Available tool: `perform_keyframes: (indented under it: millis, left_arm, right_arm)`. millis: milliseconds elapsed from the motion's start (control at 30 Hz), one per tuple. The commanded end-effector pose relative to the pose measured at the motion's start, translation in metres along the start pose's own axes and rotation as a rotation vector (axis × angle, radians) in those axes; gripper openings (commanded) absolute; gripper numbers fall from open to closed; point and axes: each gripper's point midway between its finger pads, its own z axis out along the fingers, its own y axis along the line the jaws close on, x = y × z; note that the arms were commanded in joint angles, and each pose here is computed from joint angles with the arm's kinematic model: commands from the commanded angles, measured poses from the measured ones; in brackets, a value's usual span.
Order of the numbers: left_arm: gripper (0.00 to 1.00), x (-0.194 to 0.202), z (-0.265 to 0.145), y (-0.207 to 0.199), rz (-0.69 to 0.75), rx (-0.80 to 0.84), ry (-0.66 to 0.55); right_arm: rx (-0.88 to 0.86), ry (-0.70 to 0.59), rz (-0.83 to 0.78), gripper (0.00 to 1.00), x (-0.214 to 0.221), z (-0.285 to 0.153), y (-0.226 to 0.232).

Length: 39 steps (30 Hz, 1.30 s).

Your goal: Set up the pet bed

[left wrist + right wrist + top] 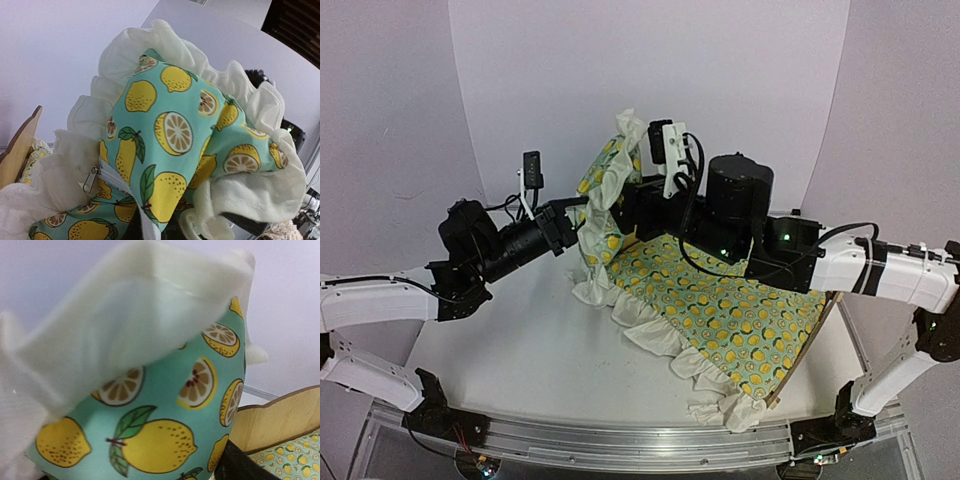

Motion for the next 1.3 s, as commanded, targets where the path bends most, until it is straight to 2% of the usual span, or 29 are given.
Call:
perform_keyframes:
  millis: [0,100,133,167,233,267,333,400,467,533,633,667,700,800,867,933,1000,1067,1133,1267]
  left_arm:
    - [0.21,-0.028,0.001,-0.020,0.051,0.053,-0.095]
    - [0.54,-0.033,-0.013,-0.017,0.102,0.012,-0.125]
    - [0.64,-0.035,-0.020,-0.015,0.125,-0.012,-0.137]
    - [0.72,-0.037,-0.026,-0.013,0.160,-0.039,-0.139]
    - [0.78,-0.041,-0.036,-0.004,0.221,-0.124,-0.119]
    - [0.80,-0.042,-0.043,0.004,0.244,-0.180,-0.109]
    - [0.82,-0.044,-0.057,0.012,0.278,-0.255,-0.100]
    - [0.83,-0.042,-0.070,0.015,0.299,-0.283,-0.088]
    - [0.83,-0.040,-0.080,0.017,0.308,-0.303,-0.078]
    - [0.83,-0.035,-0.087,0.023,0.307,-0.329,-0.063]
    - [0.83,-0.034,-0.092,0.022,0.299,-0.334,-0.057]
    - [0.83,-0.034,-0.092,0.021,0.295,-0.329,-0.055]
    - [0.83,-0.034,-0.092,0.020,0.291,-0.322,-0.052]
    - [0.83,-0.035,-0.093,0.017,0.280,-0.312,-0.052]
    - [0.83,-0.037,-0.094,0.014,0.284,-0.302,-0.056]
    - [0.83,-0.041,-0.097,0.011,0.288,-0.297,-0.066]
    - [0.83,-0.045,-0.100,0.007,0.289,-0.291,-0.079]
    - [0.83,-0.047,-0.103,0.004,0.288,-0.286,-0.083]
    - [0.83,-0.048,-0.105,0.003,0.284,-0.286,-0.087]
    - [0.83,-0.052,-0.112,0.000,0.273,-0.285,-0.102]
  right_arm:
    - [0.080,-0.128,0.010,0.48,-0.038,-0.019,-0.012]
    - [0.079,-0.114,-0.008,0.23,-0.030,-0.031,-0.017]
    - [0.090,-0.109,-0.015,0.17,-0.027,-0.036,-0.021]
    - [0.110,-0.103,-0.035,0.12,-0.023,-0.042,-0.027]
    - [0.134,-0.061,-0.123,0.08,-0.015,-0.053,-0.039]
    - [0.157,-0.025,-0.193,0.07,-0.012,-0.057,-0.046]
    - [0.223,0.075,-0.476,0.08,-0.004,-0.063,-0.062]
    - [0.291,0.216,-0.802,0.15,0.015,-0.063,-0.087]
    - [0.312,0.361,-1.040,0.11,0.037,-0.059,-0.120]
    - [0.307,0.499,-1.205,0.08,0.053,-0.054,-0.161]
    - [0.254,0.582,-1.297,0.11,0.057,-0.037,-0.196]
    - [0.191,0.610,-1.358,0.10,0.061,-0.030,-0.199]
    - [0.131,0.653,-1.438,0.14,0.070,-0.025,-0.202]
    - [0.085,0.692,-1.574,0.17,0.074,-0.001,-0.210]
    - [-0.031,0.750,-1.706,0.15,0.092,0.006,-0.212]
    - [-0.187,0.820,-1.901,0.07,0.124,0.001,-0.218]
    - [-0.217,0.783,-1.919,0.05,0.129,0.010,-0.217]
    - [-0.257,0.821,-1.916,0.05,0.137,0.016,-0.220]
    - [-0.320,0.853,-1.977,0.04,0.151,0.015,-0.225]
    - [-0.414,0.798,-2.035,0.10,0.158,0.015,-0.230]
